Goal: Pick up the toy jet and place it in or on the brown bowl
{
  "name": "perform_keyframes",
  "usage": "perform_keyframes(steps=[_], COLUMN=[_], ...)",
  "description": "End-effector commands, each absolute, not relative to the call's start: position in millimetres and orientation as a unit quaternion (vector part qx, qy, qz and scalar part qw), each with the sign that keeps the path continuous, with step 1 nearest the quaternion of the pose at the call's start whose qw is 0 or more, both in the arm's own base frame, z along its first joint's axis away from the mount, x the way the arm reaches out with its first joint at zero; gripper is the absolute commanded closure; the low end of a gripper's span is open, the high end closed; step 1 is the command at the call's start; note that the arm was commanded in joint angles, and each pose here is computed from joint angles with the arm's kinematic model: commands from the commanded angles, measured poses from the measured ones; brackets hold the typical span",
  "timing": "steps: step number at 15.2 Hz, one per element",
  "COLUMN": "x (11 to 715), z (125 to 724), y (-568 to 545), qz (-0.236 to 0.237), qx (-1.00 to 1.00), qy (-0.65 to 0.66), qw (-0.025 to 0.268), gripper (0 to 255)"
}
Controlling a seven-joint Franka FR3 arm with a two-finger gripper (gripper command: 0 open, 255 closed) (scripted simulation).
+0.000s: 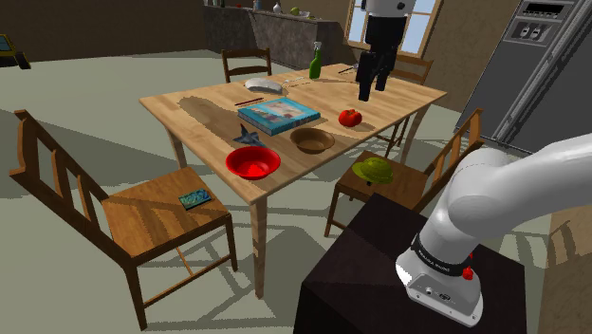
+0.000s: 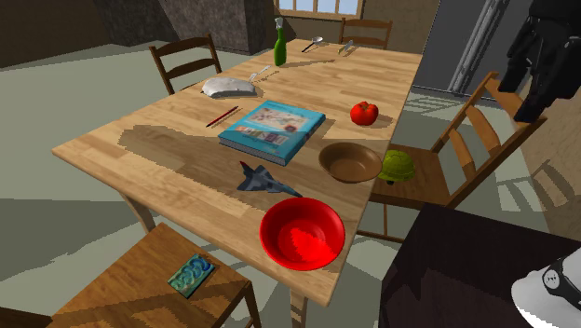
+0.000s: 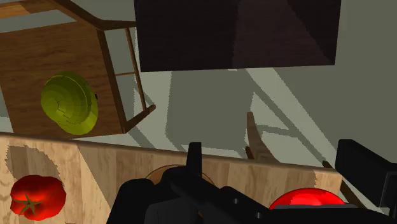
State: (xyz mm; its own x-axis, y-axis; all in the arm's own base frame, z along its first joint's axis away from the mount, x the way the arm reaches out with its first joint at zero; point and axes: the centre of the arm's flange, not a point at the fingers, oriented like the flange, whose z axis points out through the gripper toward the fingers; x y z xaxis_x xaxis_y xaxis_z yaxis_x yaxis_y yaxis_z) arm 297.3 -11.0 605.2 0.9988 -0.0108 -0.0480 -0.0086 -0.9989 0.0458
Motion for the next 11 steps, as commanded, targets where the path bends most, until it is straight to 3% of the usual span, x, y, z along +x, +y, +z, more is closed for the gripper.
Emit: perform_keyframes(steps=[1,11], x=[297.3,403.3], z=[605.2,532.0], y=[-11.0,-30.8], qz=[-0.024,-0.014], qx=[0.999,1.000], qy=[-0.005,0.004], qw=[0.023,-0.010], gripper=[0,0])
